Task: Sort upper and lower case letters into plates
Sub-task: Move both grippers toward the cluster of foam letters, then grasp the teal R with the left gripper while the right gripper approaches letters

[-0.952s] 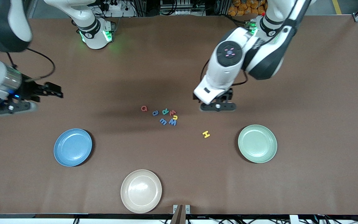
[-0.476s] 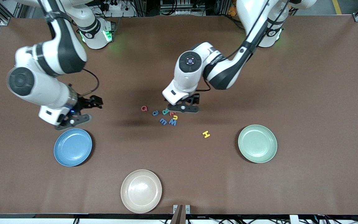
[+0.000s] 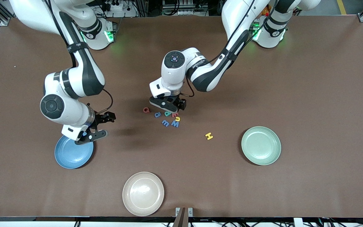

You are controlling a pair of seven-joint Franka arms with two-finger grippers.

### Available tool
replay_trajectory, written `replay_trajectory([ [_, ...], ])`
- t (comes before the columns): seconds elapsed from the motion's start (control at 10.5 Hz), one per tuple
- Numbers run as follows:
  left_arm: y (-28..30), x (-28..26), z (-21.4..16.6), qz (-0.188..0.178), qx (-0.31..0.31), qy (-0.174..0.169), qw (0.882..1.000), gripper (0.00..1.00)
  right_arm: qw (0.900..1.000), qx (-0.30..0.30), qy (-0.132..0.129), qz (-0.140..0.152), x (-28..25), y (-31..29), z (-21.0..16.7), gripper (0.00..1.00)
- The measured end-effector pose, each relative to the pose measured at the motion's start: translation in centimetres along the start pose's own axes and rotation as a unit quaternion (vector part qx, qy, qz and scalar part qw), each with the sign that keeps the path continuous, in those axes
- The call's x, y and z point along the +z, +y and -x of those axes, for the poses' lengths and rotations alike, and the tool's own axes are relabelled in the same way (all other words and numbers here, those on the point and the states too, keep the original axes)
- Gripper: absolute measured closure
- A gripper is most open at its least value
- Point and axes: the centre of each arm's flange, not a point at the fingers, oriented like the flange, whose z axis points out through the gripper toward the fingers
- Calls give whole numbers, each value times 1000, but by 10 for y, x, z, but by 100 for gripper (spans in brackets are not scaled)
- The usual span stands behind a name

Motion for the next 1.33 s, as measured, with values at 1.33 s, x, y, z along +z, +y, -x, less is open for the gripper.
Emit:
replay_trajectory([
  [1.33,16,90,20,10,173,44,984,37,993,110,-44,-5,62,48,-1,0],
])
